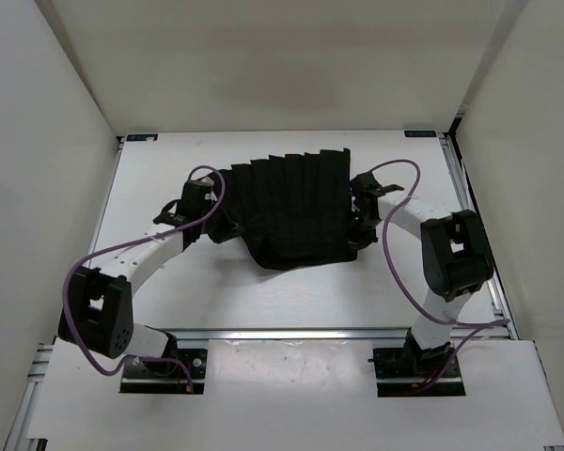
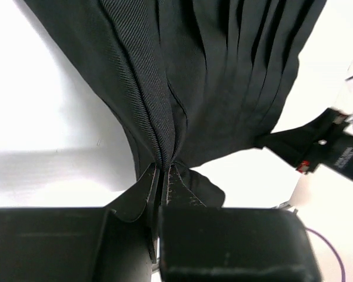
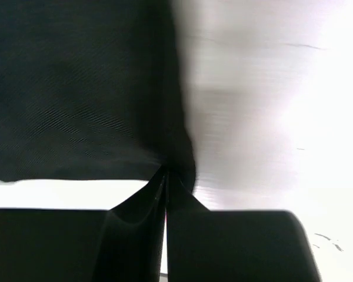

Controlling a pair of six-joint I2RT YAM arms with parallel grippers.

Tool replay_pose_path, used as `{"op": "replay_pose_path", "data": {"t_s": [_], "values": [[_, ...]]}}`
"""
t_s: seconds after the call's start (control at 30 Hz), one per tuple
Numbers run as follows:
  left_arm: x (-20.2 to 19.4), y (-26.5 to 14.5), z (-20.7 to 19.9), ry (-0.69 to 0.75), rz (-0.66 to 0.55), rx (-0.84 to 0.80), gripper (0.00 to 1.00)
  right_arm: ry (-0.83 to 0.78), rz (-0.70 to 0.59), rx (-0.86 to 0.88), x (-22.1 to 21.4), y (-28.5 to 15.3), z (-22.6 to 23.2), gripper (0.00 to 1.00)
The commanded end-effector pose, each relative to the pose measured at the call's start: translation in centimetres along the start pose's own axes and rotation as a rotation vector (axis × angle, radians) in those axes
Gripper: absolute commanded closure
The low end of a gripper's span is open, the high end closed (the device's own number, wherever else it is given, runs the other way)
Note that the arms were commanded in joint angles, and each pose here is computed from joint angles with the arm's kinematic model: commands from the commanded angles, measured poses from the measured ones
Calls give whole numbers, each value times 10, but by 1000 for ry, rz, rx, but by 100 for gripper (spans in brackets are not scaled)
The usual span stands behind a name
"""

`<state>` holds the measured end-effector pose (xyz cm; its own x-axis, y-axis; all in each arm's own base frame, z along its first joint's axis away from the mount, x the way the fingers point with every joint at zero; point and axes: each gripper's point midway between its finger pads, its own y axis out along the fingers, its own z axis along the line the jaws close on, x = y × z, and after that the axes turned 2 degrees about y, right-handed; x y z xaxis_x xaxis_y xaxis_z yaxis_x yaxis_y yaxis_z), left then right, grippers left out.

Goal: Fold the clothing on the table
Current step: Fold the skirt

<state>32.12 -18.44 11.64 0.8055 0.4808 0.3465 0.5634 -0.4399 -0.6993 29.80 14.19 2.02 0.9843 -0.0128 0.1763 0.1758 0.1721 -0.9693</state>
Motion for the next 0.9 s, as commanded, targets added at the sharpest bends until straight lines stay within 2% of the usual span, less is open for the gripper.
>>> {"op": "replay_pose_path", "data": {"t_s": [0.0, 0.17, 0.27, 0.57, 0.87], "values": [[3, -2, -14, 4, -26, -49, 100, -118, -79, 91, 15, -35, 42, 100], [5, -1, -16, 8, -29, -47, 100, -218, -44, 233, 2, -49, 100, 100], [10, -2, -16, 6, -41, -49, 100, -257, 5, 275, -11, -42, 123, 100], [20, -3, -21, 6, -46, -55, 100, -281, 67, 286, -22, -12, 135, 100], [26, -7, -24, 7, -56, -68, 100, -273, 96, 186, -26, 17, 114, 100]]}}
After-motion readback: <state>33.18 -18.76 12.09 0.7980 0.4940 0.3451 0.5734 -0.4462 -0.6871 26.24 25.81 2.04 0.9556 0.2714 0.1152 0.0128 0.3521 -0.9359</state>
